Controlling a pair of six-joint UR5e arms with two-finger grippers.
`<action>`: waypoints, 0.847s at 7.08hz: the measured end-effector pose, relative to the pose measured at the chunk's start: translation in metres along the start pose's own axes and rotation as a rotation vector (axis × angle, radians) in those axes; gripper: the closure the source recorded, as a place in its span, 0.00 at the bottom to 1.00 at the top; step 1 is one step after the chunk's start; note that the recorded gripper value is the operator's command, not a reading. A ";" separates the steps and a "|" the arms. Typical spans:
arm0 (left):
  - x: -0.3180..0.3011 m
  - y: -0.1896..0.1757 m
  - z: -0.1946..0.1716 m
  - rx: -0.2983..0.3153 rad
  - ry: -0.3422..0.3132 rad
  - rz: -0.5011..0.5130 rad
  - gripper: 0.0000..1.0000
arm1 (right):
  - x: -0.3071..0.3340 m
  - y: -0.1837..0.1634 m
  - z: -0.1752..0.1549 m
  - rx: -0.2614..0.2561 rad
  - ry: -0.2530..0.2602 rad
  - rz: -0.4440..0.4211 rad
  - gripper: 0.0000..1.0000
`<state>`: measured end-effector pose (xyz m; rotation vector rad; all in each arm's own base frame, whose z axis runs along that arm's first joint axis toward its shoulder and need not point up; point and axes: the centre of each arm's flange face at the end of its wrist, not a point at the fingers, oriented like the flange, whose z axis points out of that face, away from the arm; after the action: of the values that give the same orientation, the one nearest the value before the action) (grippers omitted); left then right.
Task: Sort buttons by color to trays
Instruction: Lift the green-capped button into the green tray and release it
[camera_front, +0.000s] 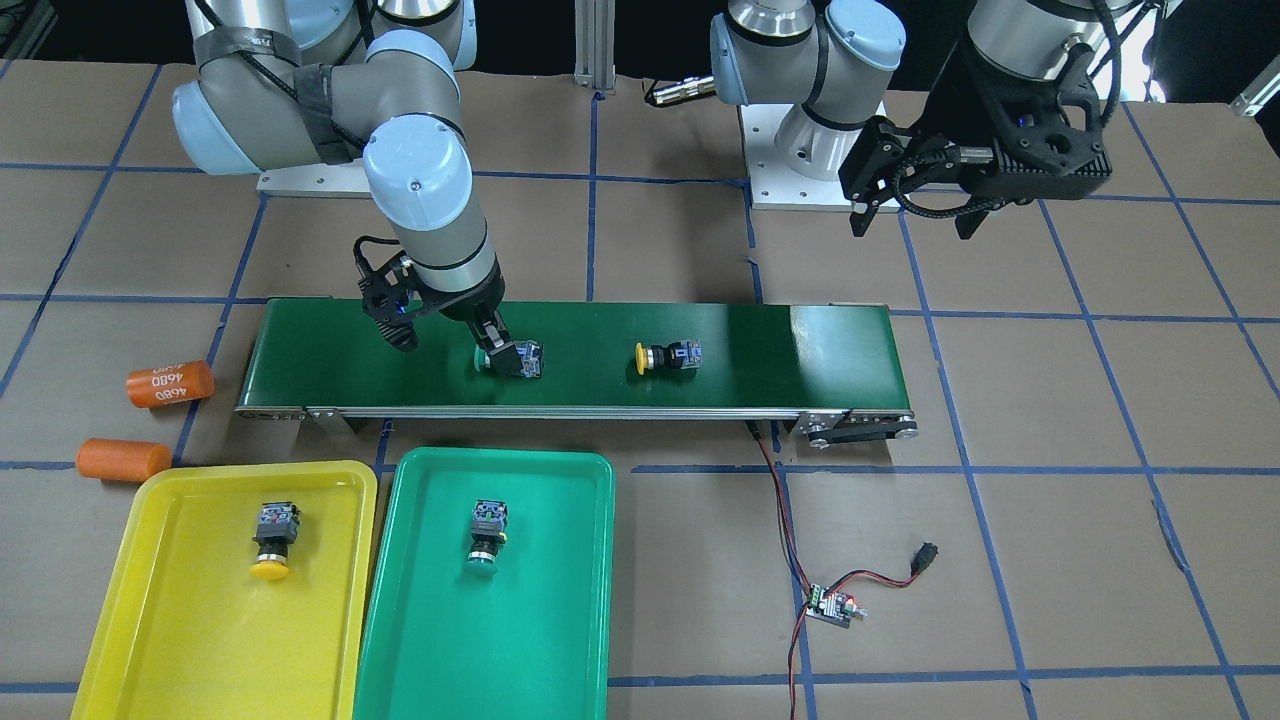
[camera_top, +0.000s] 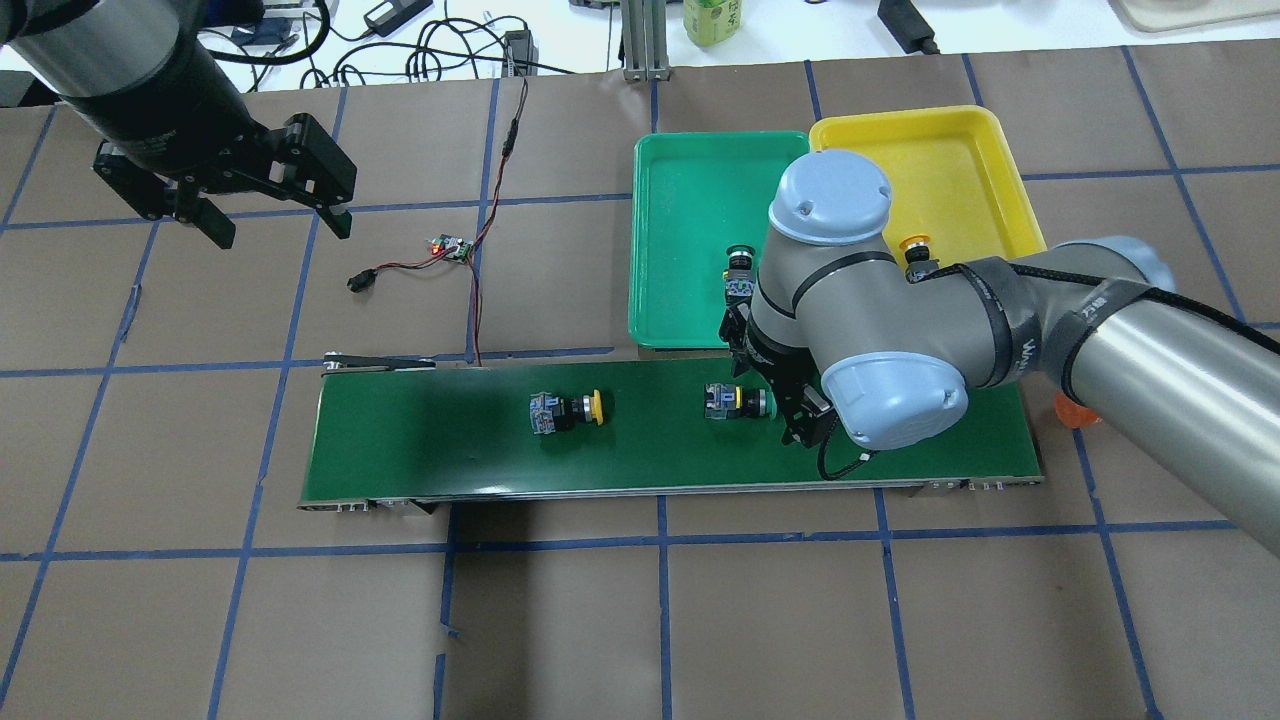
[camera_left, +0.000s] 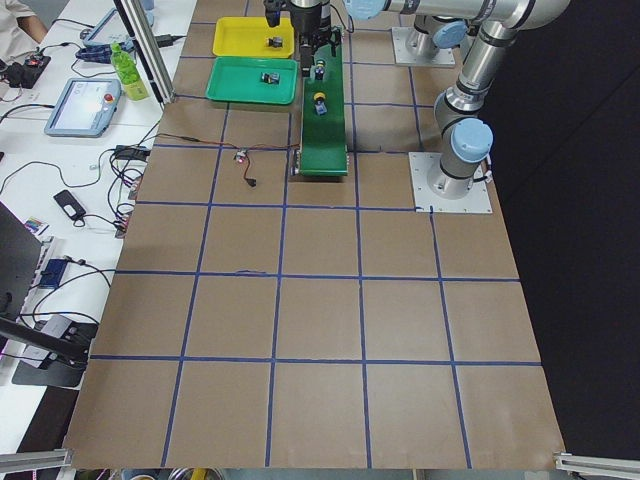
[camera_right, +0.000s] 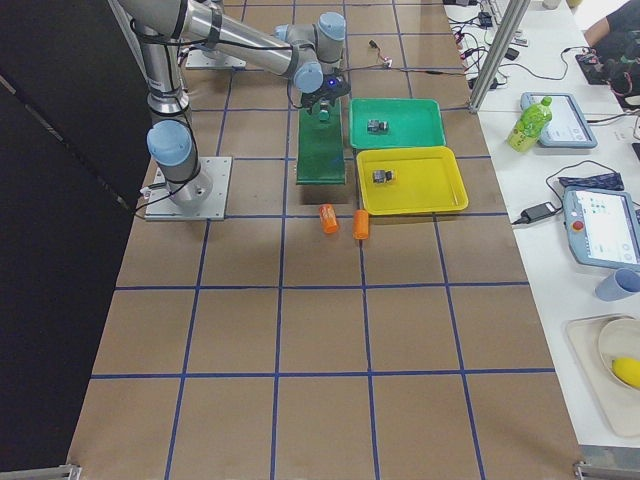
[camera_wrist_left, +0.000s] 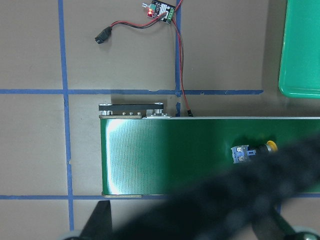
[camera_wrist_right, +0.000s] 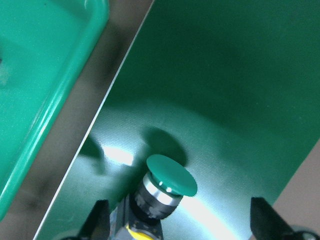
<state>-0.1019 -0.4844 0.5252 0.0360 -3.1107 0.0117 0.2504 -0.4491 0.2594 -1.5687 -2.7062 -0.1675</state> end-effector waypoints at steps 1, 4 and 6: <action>0.000 0.000 0.001 -0.002 0.001 0.000 0.00 | -0.001 0.000 0.003 -0.002 0.006 0.000 0.00; 0.000 0.000 0.001 -0.002 0.003 -0.001 0.00 | -0.003 -0.002 0.011 -0.003 0.020 0.000 0.85; 0.000 0.001 0.001 -0.002 0.004 -0.001 0.00 | -0.004 -0.004 0.011 -0.004 0.021 -0.005 1.00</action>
<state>-0.1017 -0.4835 0.5238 0.0382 -3.1069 0.0093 0.2495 -0.4533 0.2474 -1.5522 -2.6960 -0.1877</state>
